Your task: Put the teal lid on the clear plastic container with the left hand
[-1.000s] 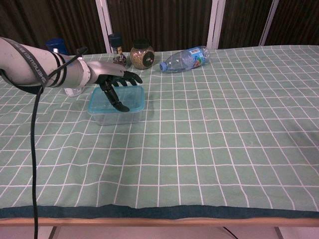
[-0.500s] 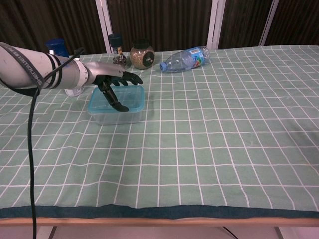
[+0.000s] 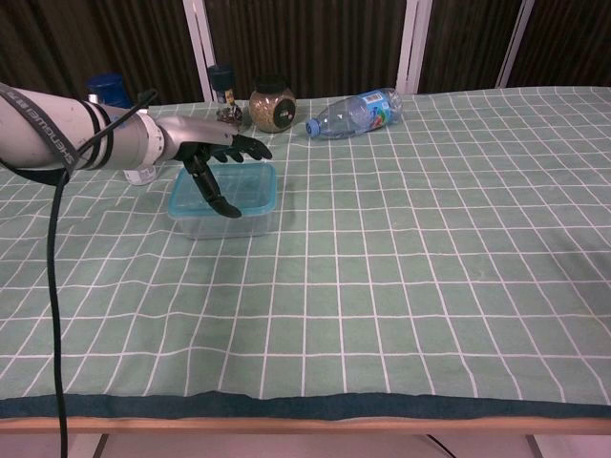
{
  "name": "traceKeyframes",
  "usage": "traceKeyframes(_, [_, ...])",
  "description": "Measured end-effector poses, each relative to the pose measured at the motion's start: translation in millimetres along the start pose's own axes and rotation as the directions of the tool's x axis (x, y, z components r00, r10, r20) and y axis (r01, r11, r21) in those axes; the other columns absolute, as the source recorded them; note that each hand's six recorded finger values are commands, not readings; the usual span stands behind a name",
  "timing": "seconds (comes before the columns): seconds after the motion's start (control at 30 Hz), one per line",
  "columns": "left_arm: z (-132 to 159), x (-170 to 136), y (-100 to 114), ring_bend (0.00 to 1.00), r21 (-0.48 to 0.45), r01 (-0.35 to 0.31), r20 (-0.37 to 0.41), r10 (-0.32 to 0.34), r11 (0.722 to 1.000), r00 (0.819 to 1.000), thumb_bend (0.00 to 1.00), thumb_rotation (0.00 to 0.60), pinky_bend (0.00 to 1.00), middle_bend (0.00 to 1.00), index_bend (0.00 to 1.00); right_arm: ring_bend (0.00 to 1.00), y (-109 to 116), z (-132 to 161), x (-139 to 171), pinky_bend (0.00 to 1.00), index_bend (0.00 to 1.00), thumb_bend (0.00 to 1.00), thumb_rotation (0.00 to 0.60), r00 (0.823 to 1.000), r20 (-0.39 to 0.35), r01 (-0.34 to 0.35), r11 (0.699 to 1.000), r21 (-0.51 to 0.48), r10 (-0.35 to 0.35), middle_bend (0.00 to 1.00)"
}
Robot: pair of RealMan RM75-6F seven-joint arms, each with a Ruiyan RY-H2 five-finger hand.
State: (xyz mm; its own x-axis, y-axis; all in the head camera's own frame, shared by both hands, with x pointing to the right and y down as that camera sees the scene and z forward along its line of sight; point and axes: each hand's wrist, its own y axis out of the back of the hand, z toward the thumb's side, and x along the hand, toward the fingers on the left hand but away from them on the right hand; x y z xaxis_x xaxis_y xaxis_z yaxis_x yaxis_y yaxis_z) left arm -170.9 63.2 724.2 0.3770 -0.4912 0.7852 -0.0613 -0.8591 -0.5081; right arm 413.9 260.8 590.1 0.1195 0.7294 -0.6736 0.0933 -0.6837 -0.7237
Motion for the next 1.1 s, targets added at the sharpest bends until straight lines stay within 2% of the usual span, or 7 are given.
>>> traceKeyframes(0.27, [12.2,-16.3,10.4,0.00,0.067,-0.058,0.064,0.054,0.996,0.997,0.24,0.600,0.04,0.00,0.00,0.00,1.6,-0.9,1.1,0.00,0.00,0.29,0.600,1.000,-0.001,0.006,1.000,-0.001,-0.006,0.00])
traceKeyframes(0.43, [16.7,-47.1,19.8,0.20,0.195,-0.175,0.129,0.151,0.965,0.980,0.42,0.600,0.43,0.22,0.11,0.00,-1.0,1.0,1.2,0.00,0.00,0.29,0.600,1.000,-0.007,-0.003,1.000,0.005,0.003,0.00])
traceKeyframes(0.53, [10.8,-66.7,20.8,0.33,0.239,-0.260,0.135,0.233,0.936,0.963,0.50,0.600,0.52,0.35,0.19,0.00,-3.1,3.9,1.0,0.00,0.00,0.29,0.600,1.000,-0.015,-0.008,1.000,0.009,0.008,0.00])
traceKeyframes(0.7, [-12.8,-95.1,-3.1,0.40,0.311,-0.321,0.095,0.307,0.895,0.947,0.55,0.600,0.54,0.43,0.24,0.00,-6.6,8.4,-0.3,0.00,0.00,0.29,0.600,0.999,-0.028,-0.019,1.000,0.014,0.020,0.00])
traceKeyframes(0.83, [-23.4,-98.3,-27.0,0.29,0.292,-0.283,0.056,0.279,0.914,0.959,0.56,0.600,0.45,0.34,0.20,0.00,-7.9,7.9,-1.9,0.00,0.00,0.29,0.600,0.999,-0.025,-0.026,1.000,0.015,0.026,0.00])
traceKeyframes(0.93, [-26.7,-94.7,-29.2,0.24,0.280,-0.280,0.048,0.278,0.918,0.960,0.56,0.600,0.36,0.29,0.17,0.00,-8.3,7.1,-2.5,0.00,0.00,0.29,0.600,0.999,-0.021,-0.027,1.000,0.015,0.028,0.00])
traceKeyframes(1.1, [-24.2,-87.4,-28.1,0.17,0.257,-0.289,0.053,0.286,0.922,0.957,0.57,0.600,0.33,0.21,0.16,0.00,-7.9,6.3,-1.6,0.00,0.00,0.29,0.600,1.000,-0.017,-0.025,1.000,0.015,0.026,0.00])
